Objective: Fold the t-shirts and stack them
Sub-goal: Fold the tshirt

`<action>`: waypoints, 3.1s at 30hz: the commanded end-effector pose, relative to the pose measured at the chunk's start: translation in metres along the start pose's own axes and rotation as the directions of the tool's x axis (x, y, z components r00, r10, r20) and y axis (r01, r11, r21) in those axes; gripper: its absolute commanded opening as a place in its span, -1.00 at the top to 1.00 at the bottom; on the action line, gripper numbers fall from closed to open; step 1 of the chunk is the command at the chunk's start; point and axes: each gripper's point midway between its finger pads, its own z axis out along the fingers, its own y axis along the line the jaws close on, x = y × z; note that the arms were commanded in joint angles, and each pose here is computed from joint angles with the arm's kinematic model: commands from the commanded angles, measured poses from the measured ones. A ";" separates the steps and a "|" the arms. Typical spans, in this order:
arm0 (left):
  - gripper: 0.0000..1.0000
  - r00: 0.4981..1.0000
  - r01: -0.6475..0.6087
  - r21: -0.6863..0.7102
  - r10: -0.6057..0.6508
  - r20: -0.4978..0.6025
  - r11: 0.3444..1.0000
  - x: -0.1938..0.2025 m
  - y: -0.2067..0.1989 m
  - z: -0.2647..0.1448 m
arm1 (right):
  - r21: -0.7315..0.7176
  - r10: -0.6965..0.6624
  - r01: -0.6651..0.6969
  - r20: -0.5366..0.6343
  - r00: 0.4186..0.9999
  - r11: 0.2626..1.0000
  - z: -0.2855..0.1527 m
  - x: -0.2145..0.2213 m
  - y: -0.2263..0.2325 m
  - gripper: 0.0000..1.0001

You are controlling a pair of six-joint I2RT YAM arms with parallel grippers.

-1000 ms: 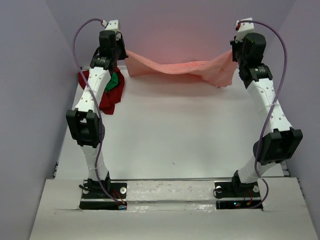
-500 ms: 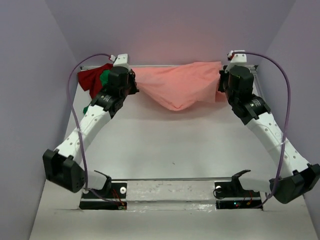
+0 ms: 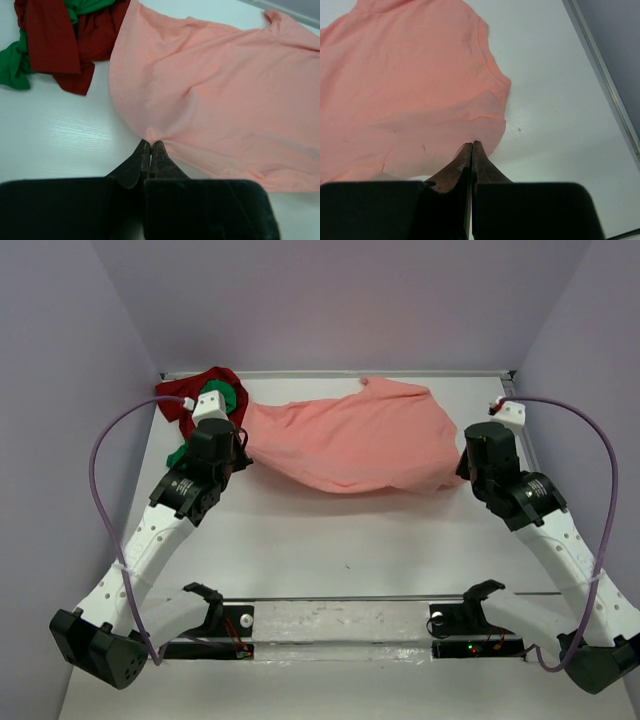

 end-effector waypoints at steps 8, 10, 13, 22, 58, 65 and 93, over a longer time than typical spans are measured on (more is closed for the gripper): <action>1.00 1.000 0.018 -0.036 -0.019 -0.022 0.999 0.012 0.007 0.000 | 0.178 0.051 -0.052 0.009 0.999 0.983 -0.036 0.022 -0.026 1.00; 1.00 0.999 0.019 -0.043 -0.021 -0.041 0.999 0.019 0.009 0.001 | 0.181 0.079 -0.077 -0.004 0.997 0.980 -0.039 0.031 -0.023 1.00; 1.00 0.998 0.025 -0.043 -0.028 -0.064 0.999 0.030 0.011 0.001 | 0.202 0.096 -0.086 -0.038 0.995 0.976 -0.042 0.047 -0.028 1.00; 1.00 0.973 0.087 -0.062 -0.098 -0.208 0.994 0.098 0.022 -0.012 | 0.201 0.133 -0.109 -0.110 0.985 0.974 -0.049 0.071 -0.037 1.00; 1.00 0.887 0.163 -0.225 -0.243 -0.392 0.961 0.146 0.033 -0.037 | 0.313 0.197 -0.153 -0.114 0.974 0.937 -0.053 0.073 -0.047 1.00; 1.00 0.868 0.081 -0.245 -0.190 -0.460 0.966 0.161 0.029 -0.016 | 0.317 0.047 -0.018 -0.086 0.995 0.948 -0.034 0.066 -0.037 1.00; 1.00 0.886 0.026 -0.409 -0.210 -0.414 0.912 0.135 0.086 0.010 | 0.349 -0.121 0.185 -0.199 0.973 0.918 0.061 0.018 -0.026 1.00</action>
